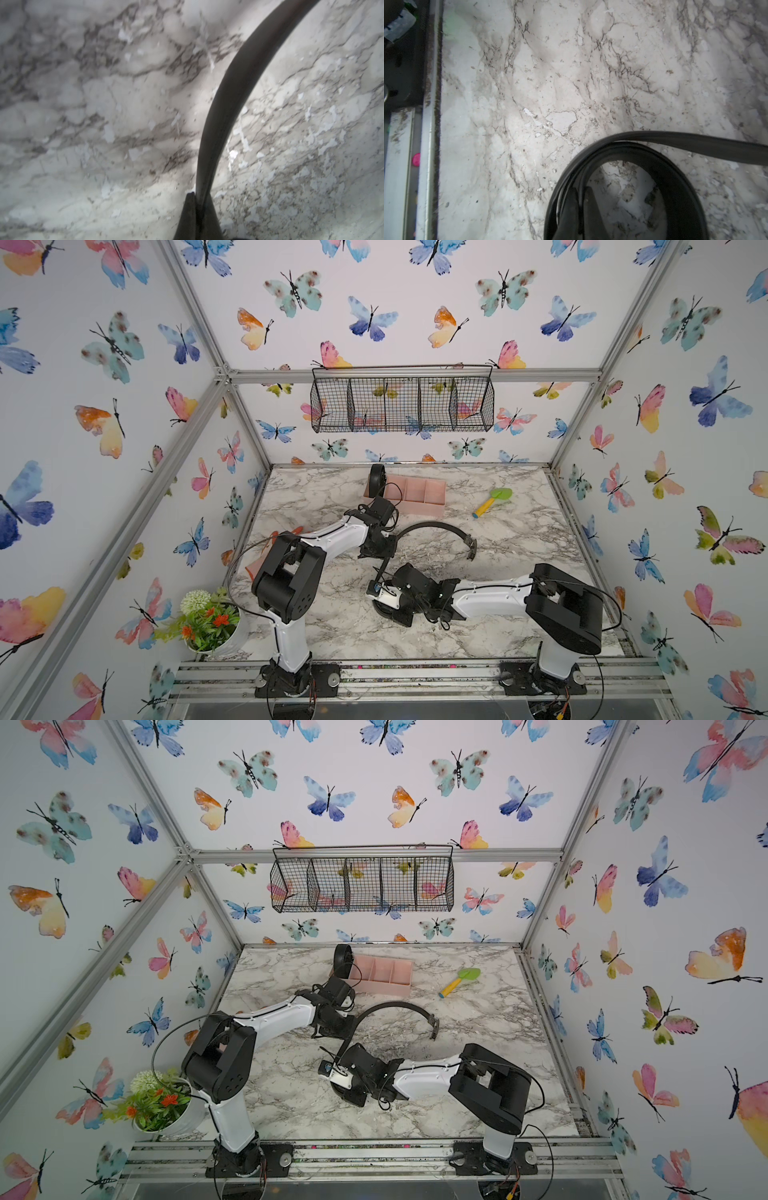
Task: Place the belts into the storage roll
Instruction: Roll the belt at the center of the board.
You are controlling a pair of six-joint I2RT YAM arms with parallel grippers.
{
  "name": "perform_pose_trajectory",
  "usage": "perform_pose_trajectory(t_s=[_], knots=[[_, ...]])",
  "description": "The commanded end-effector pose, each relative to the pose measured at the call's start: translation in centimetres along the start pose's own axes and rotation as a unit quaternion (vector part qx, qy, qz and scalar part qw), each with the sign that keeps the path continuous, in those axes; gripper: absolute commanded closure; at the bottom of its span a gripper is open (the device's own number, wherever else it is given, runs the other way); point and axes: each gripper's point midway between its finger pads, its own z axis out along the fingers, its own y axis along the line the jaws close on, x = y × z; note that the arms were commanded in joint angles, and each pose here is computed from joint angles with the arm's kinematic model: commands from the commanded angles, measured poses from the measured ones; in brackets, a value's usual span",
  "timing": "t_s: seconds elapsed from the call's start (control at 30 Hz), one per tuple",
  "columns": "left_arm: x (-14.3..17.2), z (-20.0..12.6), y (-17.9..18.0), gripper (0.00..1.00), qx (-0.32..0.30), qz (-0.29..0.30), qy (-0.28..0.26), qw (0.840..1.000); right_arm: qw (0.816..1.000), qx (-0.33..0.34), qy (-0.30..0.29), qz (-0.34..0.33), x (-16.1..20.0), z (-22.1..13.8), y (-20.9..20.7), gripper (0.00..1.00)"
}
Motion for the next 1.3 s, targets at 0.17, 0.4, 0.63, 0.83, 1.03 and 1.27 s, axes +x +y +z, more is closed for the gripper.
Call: perform_pose_trajectory(t_s=[0.17, 0.4, 0.63, 0.83, 1.03, 1.27], knots=[[-1.4, 3.2, -2.9, 1.0, 0.01, 0.053, 0.026, 0.998, 0.999, 0.01, -0.025, -0.021, -1.5, -1.6, 0.0, 0.97], [-1.3, 4.3, -3.6, 1.0, 0.024, 0.056, 0.03, 0.998, 0.999, 0.025, -0.016, -0.028, 0.1, -2.2, -0.2, 0.97], [-2.2, 4.0, -4.1, 1.0, 0.021, 0.065, 0.026, 0.997, 0.999, 0.029, 0.002, -0.026, 2.0, -1.4, -0.2, 0.97], [-2.0, 4.2, -4.2, 1.0, 0.023, 0.071, 0.03, 0.997, 1.0, 0.01, 0.0, -0.029, 2.9, -1.0, 0.6, 0.97], [-1.2, 4.3, -5.1, 1.0, 0.032, 0.083, 0.035, 0.995, 1.0, 0.0, 0.002, -0.015, 4.1, -0.2, 1.1, 0.97], [1.4, 5.1, -9.9, 1.0, 0.05, 0.149, 0.058, 0.986, 1.0, -0.018, -0.005, -0.009, 3.8, 0.1, 1.7, 0.97]])
